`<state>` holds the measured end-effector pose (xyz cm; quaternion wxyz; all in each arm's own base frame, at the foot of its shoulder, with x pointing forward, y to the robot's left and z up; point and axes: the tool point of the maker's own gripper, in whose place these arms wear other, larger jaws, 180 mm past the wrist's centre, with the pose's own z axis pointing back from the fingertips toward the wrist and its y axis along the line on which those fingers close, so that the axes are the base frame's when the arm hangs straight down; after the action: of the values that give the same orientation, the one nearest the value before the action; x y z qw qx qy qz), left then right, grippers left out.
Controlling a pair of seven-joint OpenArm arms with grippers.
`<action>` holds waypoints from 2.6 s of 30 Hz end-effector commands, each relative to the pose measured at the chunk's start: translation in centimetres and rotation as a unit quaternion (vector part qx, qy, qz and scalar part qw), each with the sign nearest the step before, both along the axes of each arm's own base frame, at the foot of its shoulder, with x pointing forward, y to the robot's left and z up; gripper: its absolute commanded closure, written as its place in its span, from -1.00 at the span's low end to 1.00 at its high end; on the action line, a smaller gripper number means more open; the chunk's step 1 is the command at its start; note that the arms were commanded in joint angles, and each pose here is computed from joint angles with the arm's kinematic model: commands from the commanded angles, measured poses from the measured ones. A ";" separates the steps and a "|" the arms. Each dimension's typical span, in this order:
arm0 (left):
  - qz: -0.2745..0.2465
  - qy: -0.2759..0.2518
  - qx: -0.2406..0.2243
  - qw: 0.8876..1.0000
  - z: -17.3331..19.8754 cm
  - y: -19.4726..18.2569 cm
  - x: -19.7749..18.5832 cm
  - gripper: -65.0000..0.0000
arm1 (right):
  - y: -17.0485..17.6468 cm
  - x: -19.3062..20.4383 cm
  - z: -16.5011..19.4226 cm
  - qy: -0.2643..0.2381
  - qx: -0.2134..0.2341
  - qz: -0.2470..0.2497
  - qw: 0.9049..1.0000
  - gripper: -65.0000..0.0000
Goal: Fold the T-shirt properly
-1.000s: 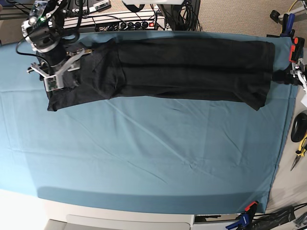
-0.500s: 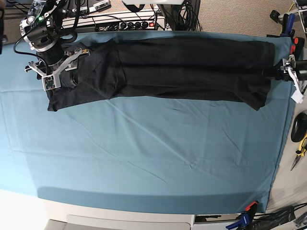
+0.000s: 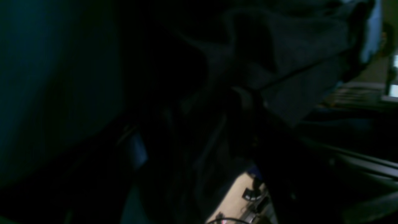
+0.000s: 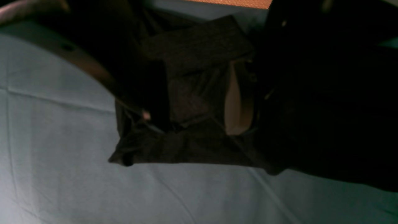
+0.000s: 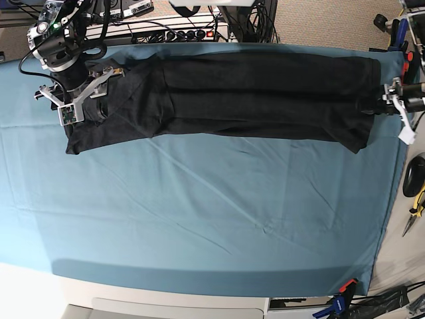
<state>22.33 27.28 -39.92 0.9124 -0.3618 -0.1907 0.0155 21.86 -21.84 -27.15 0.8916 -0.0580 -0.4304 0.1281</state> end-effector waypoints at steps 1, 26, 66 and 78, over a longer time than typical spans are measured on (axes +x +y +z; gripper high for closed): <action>-0.013 0.016 0.019 1.000 -0.3 0.5 -0.6 0.01 | 0.1 0.4 1.0 -0.021 -0.005 0.005 1.000 0.11; -0.027 -0.070 -0.071 0.995 2.2 -5.2 1.7 1.00 | -5.9 1.0 -5.0 0.041 -0.018 -0.110 0.993 0.11; -0.319 -0.265 -0.123 0.902 9.2 -35.8 -1.6 1.00 | -5.6 1.1 -5.0 0.040 -0.010 -0.108 0.993 0.11; -0.269 -0.293 -0.130 0.908 10.5 -34.6 0.7 1.00 | -5.6 1.1 -5.0 0.040 -0.009 -0.108 0.993 0.11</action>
<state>22.32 -6.94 -31.15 0.7490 -0.4885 -0.3168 -0.3162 22.45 -27.24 -33.07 0.9232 -0.1011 -0.3692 0.0337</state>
